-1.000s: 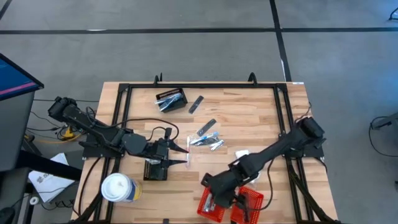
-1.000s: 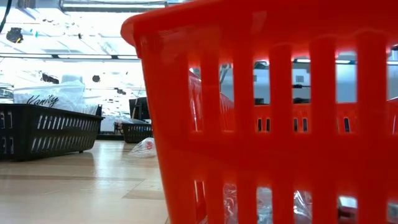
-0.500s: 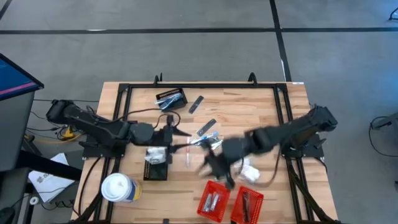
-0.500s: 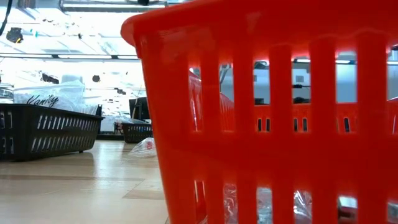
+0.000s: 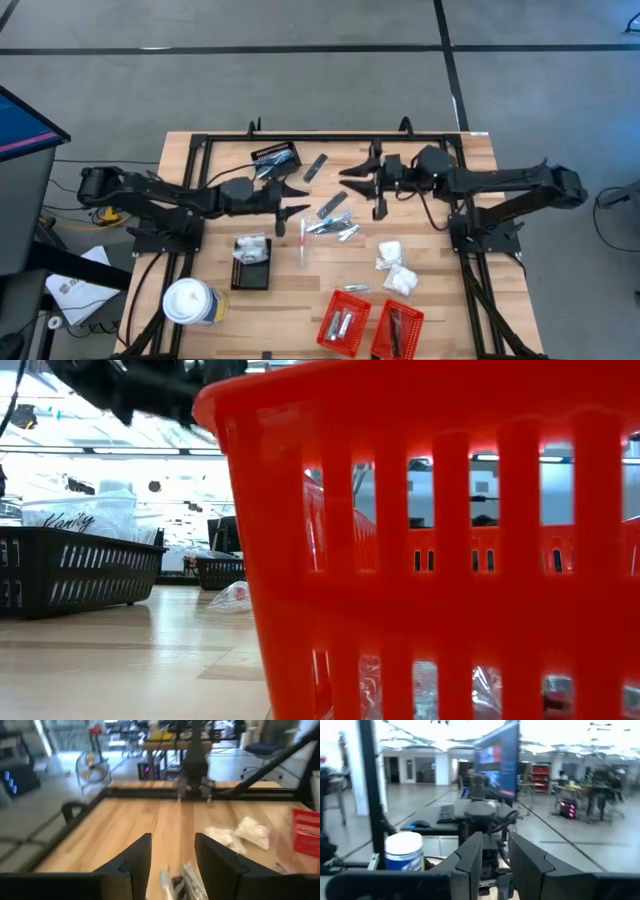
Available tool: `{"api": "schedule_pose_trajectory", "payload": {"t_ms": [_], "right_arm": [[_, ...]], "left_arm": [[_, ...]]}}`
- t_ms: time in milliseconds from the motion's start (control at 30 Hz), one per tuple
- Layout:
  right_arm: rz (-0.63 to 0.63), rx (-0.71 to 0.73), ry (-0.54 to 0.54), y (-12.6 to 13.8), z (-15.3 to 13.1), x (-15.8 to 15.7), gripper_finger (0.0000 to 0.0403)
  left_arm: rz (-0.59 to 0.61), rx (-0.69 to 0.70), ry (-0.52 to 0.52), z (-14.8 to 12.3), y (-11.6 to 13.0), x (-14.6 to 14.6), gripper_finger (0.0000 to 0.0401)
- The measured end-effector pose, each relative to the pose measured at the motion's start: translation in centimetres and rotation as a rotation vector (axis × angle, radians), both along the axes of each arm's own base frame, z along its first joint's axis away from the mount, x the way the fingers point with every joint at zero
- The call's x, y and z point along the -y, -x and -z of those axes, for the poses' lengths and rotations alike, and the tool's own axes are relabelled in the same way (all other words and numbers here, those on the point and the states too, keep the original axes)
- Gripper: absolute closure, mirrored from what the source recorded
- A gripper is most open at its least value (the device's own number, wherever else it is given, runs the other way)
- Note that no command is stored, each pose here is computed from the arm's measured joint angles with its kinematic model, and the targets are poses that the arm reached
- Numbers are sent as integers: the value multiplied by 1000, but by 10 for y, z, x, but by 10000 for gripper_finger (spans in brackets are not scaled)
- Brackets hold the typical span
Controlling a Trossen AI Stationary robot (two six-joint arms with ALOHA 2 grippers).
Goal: Pick & Place Travel size toiletries
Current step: Put the black hair brush into the right red bin
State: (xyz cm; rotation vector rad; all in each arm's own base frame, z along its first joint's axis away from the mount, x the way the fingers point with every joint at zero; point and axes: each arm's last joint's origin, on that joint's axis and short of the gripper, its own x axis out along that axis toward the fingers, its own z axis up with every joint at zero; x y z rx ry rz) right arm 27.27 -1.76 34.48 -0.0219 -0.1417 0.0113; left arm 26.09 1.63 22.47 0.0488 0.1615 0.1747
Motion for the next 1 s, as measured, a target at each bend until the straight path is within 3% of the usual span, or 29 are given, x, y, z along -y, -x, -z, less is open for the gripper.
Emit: {"api": "schedule_pose_trajectory", "payload": {"t_ms": [100,233,367,433,800,1000], "right_arm": [[75,-31,-92,3,18,25,315],[186,-93,-137,5,28,54,315],[175,-195,-210,3,45,71,315],[144,-200,-237,5,45,77,315],[103,-201,-239,5,45,77,315],[73,-177,-232,3,42,70,315]], "left_arm": [[-56,-47,68,17,-12,-14,276],[-70,-181,100,40,-39,-25,332],[-90,-389,89,54,-67,-29,392],[-138,-481,75,60,-74,-31,394],[-217,-561,41,82,-106,-38,400],[-459,-603,-93,80,-106,-57,400]]}}
